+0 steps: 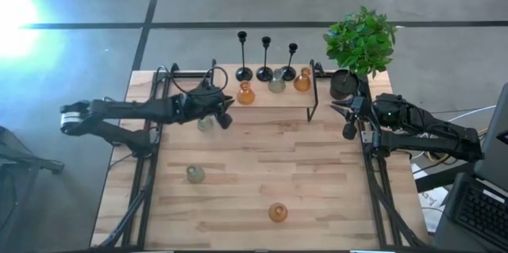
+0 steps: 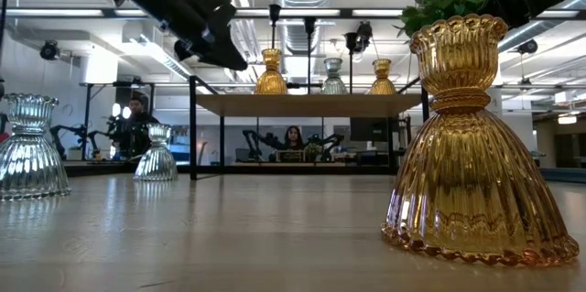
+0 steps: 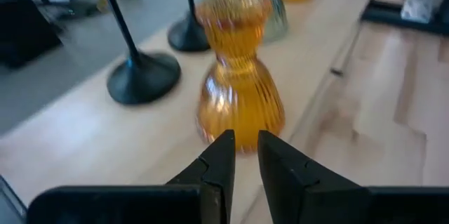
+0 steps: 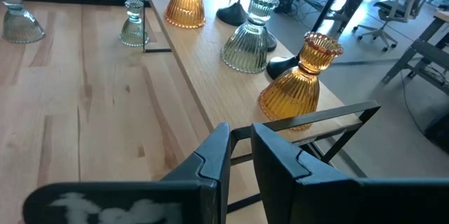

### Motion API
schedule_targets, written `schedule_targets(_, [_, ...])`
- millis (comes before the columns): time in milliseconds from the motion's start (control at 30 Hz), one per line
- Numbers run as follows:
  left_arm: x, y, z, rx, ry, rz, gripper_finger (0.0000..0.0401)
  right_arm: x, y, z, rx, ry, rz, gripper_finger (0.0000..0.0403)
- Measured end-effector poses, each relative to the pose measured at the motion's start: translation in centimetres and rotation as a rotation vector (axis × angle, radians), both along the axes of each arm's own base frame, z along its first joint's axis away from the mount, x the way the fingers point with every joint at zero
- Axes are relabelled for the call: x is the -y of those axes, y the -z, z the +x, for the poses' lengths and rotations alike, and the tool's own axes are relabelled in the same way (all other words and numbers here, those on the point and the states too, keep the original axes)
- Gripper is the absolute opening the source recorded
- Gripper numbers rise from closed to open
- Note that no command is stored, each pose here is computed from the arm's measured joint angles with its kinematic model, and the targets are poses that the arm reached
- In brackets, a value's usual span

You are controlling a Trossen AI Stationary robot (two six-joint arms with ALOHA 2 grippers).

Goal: Pick & Place candle stick holders
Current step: Put the left yellow candle holder on the shelf

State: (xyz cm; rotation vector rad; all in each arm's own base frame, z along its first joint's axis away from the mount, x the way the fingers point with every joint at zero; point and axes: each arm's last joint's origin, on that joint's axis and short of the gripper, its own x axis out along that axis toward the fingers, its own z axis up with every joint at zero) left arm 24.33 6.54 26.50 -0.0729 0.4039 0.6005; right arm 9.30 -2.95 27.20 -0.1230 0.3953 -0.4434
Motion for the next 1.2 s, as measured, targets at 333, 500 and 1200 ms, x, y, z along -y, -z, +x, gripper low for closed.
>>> schedule_targets(333, [-0.5,1.0,2.1,0.068,0.008,0.045,0.0067,0.0,0.0,0.0,0.000,-0.001,0.000,0.0052])
schedule_targets(500, [-0.6,0.9,2.8,0.068,0.011,0.054,0.0067,0.0,0.0,0.0,0.000,0.000,0.000,0.0052])
schedule_targets(1200, [-1.6,1.2,5.8,0.048,0.002,0.112,0.0067,0.0,0.0,0.0,0.000,0.000,0.000,0.0052])
